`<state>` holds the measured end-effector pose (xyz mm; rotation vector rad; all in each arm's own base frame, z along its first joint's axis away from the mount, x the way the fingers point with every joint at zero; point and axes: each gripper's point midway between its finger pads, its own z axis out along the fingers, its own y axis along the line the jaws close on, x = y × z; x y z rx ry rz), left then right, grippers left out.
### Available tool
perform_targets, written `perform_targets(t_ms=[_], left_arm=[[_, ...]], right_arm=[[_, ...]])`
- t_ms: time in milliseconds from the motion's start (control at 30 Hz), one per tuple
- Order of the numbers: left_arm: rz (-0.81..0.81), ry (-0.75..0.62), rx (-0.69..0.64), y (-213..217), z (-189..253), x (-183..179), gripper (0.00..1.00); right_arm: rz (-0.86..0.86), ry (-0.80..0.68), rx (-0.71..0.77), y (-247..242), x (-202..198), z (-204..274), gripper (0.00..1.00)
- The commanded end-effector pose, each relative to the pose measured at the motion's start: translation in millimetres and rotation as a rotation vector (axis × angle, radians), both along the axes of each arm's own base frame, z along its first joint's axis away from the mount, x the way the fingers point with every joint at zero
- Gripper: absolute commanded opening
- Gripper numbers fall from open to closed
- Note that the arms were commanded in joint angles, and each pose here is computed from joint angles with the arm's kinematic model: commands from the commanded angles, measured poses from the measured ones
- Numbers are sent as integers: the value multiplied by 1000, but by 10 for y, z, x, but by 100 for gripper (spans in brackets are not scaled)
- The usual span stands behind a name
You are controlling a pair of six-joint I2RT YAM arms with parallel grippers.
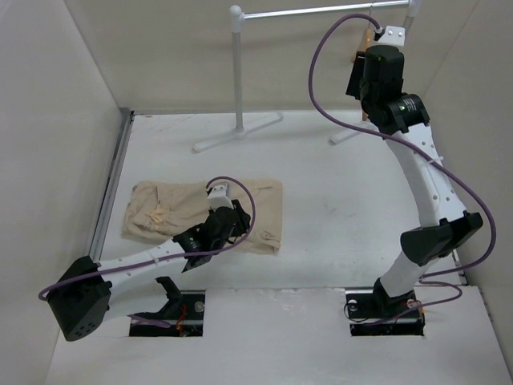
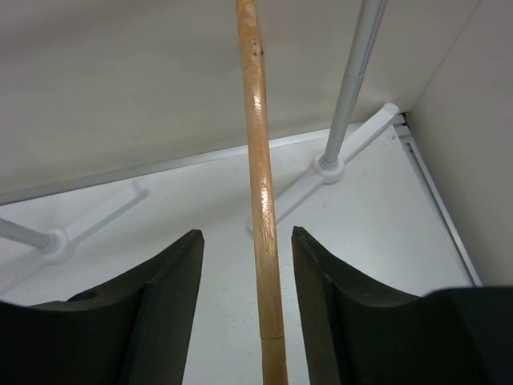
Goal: Place the trousers on the hanger
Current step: Pick up the hanger from the clothesline.
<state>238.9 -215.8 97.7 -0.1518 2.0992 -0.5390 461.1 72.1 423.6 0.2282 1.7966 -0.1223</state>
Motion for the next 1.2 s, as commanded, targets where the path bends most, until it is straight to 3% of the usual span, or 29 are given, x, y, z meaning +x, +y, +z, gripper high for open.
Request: perform_targets(t_ms=[0, 167, 433, 600, 900, 1167], left_arm=[[18, -25, -5, 18, 29, 53, 33], [20, -19, -3, 24, 8, 54, 33], [22, -13, 1, 16, -12, 66, 33], [28, -16, -4, 19, 4, 82, 33], [29, -23, -19, -6, 69, 111, 34], [25, -30, -43, -38, 150, 136, 37]], right_arm=[[-41, -5, -22, -109, 54, 1, 51], [-53, 11, -30, -137, 126, -90, 49], [-56, -32, -22, -138, 202, -17, 16], [-61, -159, -23, -175, 144, 342, 7], [-75, -361, -4, -297, -196, 934, 1], [-76, -364, -29, -271, -353, 844, 1]])
